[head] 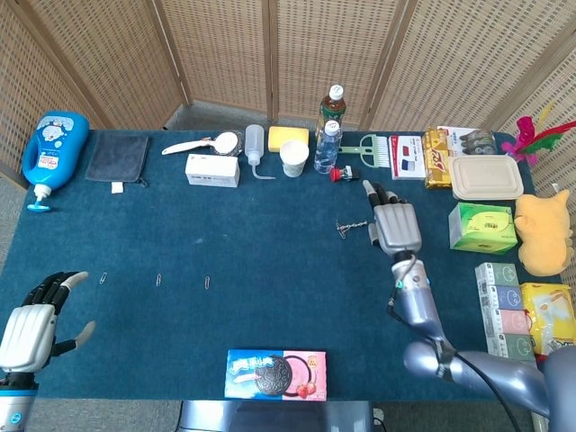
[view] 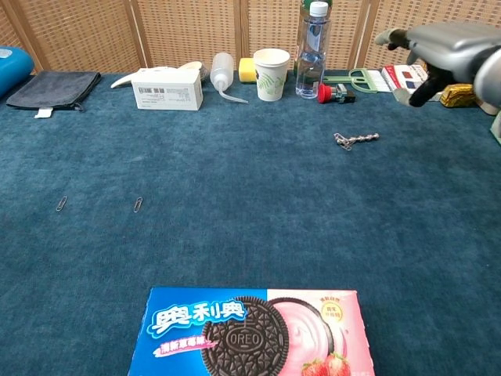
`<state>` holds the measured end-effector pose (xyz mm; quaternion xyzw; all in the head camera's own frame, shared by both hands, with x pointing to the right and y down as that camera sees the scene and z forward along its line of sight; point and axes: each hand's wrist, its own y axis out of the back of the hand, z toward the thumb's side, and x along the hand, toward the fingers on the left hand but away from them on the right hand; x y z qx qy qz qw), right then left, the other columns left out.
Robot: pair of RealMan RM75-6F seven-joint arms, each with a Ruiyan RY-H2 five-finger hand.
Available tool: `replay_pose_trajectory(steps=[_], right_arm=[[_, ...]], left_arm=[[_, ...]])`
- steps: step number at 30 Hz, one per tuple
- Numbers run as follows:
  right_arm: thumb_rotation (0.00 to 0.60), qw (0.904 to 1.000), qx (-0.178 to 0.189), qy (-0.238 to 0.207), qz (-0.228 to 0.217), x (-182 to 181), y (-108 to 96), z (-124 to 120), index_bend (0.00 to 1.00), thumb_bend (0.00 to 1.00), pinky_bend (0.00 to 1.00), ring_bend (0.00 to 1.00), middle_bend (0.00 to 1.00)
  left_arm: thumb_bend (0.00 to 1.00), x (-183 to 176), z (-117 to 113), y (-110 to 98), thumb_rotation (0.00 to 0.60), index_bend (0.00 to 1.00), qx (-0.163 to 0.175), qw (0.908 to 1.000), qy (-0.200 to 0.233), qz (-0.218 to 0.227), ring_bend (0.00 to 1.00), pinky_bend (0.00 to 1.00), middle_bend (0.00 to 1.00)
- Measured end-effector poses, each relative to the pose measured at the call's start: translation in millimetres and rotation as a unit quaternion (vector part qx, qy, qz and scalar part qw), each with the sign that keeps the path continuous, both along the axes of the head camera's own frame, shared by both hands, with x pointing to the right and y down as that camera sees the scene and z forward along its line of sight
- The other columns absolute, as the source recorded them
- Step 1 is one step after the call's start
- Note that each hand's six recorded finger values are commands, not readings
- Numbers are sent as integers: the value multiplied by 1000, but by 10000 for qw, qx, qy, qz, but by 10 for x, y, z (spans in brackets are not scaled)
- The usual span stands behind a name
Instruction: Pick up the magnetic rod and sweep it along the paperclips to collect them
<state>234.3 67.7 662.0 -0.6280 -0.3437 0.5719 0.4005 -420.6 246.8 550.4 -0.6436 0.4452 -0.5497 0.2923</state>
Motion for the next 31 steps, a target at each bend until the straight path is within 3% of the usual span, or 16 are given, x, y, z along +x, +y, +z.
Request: replay_pose_trajectory(steps=[4,8,12,18,25,31], right_arm=[[600,9995,170,-247,26,265,263,-174,23,505,297,128,98],[600,9991,320,-131,260,710,633,-362,55,505,295,128,98],[600,9980,229,-86,583,1113,1045,-517,63,505,295,127,100],[600,9967,122,-32,802,1403,1462,-640,107,506,281,142,144],[600,9959,105,236,867,1563,1753,-697,114,505,259,124,152],[600,9948,183,133,990,1633,1867,-758,113,506,259,124,152]], left_arm=[[431,-62,-36,-4,600,226,95,9999,-28,-57,132,185,190],[431,-143,-55,20,600,227,142,9998,-76,-75,133,185,190],[431,-147,-58,79,600,226,41,9999,-111,-13,133,185,190],[431,-155,-98,186,600,227,-31,9999,-83,-108,135,185,190],[431,-146,-152,282,600,227,-21,9999,-99,-110,135,185,190],[431,-130,-246,284,600,226,128,9998,-48,-158,135,185,190]])
